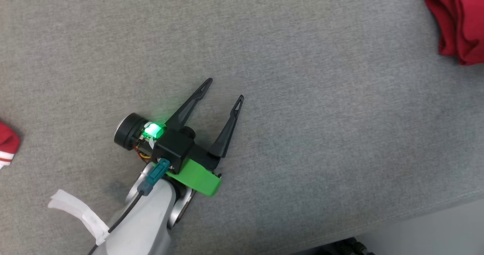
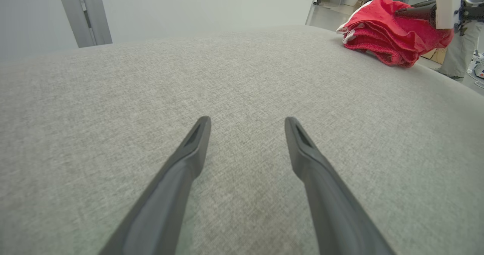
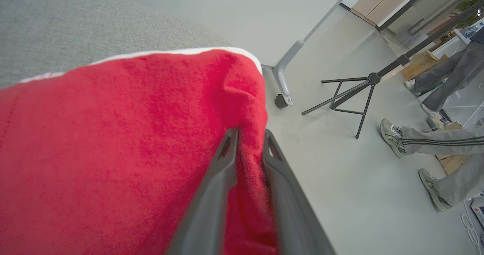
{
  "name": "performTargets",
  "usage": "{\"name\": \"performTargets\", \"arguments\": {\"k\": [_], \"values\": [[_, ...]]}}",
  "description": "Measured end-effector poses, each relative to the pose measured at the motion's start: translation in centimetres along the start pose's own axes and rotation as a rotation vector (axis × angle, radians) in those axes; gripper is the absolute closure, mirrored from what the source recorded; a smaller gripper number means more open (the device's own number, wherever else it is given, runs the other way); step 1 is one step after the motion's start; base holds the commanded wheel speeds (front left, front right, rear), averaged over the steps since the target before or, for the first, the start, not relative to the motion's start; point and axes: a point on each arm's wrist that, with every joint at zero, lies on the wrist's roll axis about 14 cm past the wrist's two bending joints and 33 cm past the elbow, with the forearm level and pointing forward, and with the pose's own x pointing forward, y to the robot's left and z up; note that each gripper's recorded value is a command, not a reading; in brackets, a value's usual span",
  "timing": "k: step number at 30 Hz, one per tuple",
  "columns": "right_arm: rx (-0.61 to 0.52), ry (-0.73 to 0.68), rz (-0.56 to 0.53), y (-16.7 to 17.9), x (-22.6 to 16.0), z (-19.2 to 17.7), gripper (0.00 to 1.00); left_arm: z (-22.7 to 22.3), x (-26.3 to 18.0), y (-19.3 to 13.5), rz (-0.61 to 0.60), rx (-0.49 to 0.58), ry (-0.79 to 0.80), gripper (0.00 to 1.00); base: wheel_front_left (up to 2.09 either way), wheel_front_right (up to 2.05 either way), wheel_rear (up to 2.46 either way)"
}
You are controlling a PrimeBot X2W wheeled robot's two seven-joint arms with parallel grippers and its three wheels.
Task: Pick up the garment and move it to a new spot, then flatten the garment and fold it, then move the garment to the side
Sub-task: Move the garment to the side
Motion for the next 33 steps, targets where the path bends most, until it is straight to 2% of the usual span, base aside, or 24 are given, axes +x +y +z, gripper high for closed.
{"name": "performTargets", "arguments": {"k": [3, 7, 11, 14, 19, 26, 33], "values": [[0.017, -0.021, -0.023, -0.1, 0.7, 0.4, 0.00, -0.3, -0.3, 0.8, 0.027, -0.006, 0.005, 0.00, 0.00, 0.00, 0.00], [0.058, -0.111, -0.043, 0.3, 0.9, 2.7, 0.00, 0.3, -0.6, 1.6, 0.056, 0.002, -0.002, 0.00, 0.00, 0.00, 0.00], [0.110, -0.254, -0.038, 1.6, 0.2, 7.4, 0.00, 1.2, -1.1, 1.8, 0.079, 0.013, -0.014, 0.00, 0.00, 0.00, 0.00], [0.154, -0.384, -0.003, 3.4, -1.2, 11.5, 0.00, 2.0, -1.4, 2.0, 0.099, 0.025, -0.028, 0.00, 0.00, 0.00, 0.00], [0.240, -0.525, 0.088, 6.6, -4.7, 15.5, 0.00, 3.7, -2.1, 2.2, 0.141, 0.039, -0.056, 0.00, 0.00, 0.00, 0.00], [0.344, -0.588, 0.224, 10.6, -8.9, 17.1, 0.00, 6.0, -4.1, 3.5, 0.235, 0.067, -0.091, 0.00, 0.00, 0.00, 0.00], [0.423, -0.546, 0.326, 14.3, -12.5, 15.2, 0.00, 7.6, -7.4, 5.1, 0.348, 0.102, -0.106, 0.00, 0.00, 0.00, 0.00]]}}
